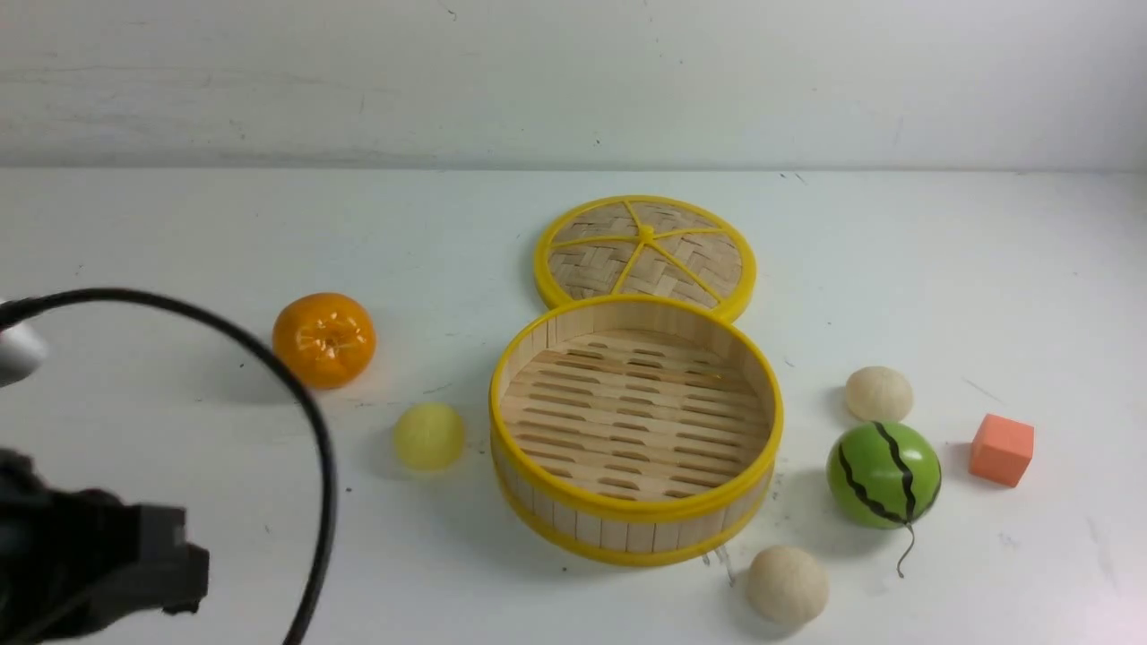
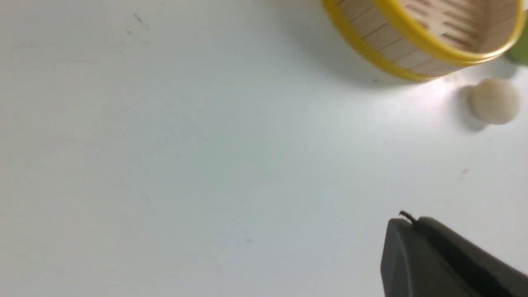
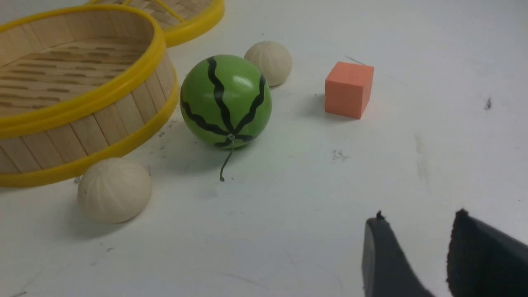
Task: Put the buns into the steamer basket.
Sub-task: Use the left arm to grab a steamed stuffed bun
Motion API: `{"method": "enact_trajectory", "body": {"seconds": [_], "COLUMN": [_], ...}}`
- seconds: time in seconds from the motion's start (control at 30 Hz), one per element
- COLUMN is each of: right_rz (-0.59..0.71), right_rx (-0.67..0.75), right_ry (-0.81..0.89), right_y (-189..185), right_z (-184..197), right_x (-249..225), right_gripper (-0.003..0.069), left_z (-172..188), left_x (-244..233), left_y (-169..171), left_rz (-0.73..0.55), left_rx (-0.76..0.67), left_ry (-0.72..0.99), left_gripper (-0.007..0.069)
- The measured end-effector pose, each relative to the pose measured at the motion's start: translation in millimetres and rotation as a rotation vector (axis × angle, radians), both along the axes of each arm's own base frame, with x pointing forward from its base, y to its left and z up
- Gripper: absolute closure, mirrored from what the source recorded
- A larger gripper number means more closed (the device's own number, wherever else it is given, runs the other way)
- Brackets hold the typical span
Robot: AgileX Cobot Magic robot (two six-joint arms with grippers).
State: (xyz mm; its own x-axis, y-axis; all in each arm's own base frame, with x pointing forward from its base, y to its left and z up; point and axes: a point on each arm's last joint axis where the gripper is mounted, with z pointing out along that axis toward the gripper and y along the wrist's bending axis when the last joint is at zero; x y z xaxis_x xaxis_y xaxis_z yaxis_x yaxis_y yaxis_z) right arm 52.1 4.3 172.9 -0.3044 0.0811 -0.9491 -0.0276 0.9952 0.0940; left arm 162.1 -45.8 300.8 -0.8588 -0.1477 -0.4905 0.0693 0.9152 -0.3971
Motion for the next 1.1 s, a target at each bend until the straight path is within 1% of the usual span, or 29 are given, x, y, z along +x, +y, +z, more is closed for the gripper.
{"method": "enact_trajectory", "body": {"seconds": [0.1,0.13,0.17,0.27,0.37,0.4,0.47,0.67,0.77,0.97,1.0,1.1], "right_rz": [0.000,0.000,0.000,0.000,0.000,0.000,0.000,0.000,0.000,0.000,0.000,0.000], "right_rx": [0.000,0.000,0.000,0.000,0.000,0.000,0.000,0.000,0.000,0.000,0.000,-0.001], "right_ry": [0.000,0.000,0.000,0.000,0.000,0.000,0.000,0.000,0.000,0.000,0.000,0.000], "right_y": [0.0,0.0,0.0,0.0,0.0,0.0,0.0,0.0,0.0,0.0,0.0,0.0], "right_z": [0.0,0.0,0.0,0.0,0.0,0.0,0.0,0.0,0.0,0.0,0.0,0.0], "right_x": [0.0,0.0,0.0,0.0,0.0,0.0,0.0,0.0,0.0,0.0,0.0,0.0], "right_gripper": [0.0419,0.0419,0.0419,0.0419,0.0419,0.0419,0.0419,0.0419,0.0419,0.0419,0.0419,0.0419], "left_z": [-15.8,-15.8,-23.3,-28.4,-40.2,-37.4,-53.8,-60.1,-58.4,-55.5,-54.9,-56.3], "left_x": [54.2,54.0,72.4,101.7,129.5,130.6,165.6,209.0,217.1,229.6,233.0,237.6], "left_y": [-10.4,-11.6,-25.9,-69.4,-94.1,-94.1,-104.2,-115.8,-117.2,-94.4,-88.5,-88.8], "left_rz": [-0.051,-0.057,-0.117,-0.270,-0.314,-0.312,-0.319,-0.338,-0.340,-0.310,-0.313,-0.364], "left_rx": [0.061,0.064,0.097,0.196,0.286,0.290,0.378,0.423,0.421,0.371,0.353,0.342], "left_ry": [0.075,0.073,0.100,0.115,0.176,0.170,0.232,0.239,0.221,0.210,0.196,0.148], "left_gripper": [0.0638,0.0638,0.0638,0.0638,0.0638,0.0638,0.0638,0.0638,0.0638,0.0638,0.0629,0.0580]}}
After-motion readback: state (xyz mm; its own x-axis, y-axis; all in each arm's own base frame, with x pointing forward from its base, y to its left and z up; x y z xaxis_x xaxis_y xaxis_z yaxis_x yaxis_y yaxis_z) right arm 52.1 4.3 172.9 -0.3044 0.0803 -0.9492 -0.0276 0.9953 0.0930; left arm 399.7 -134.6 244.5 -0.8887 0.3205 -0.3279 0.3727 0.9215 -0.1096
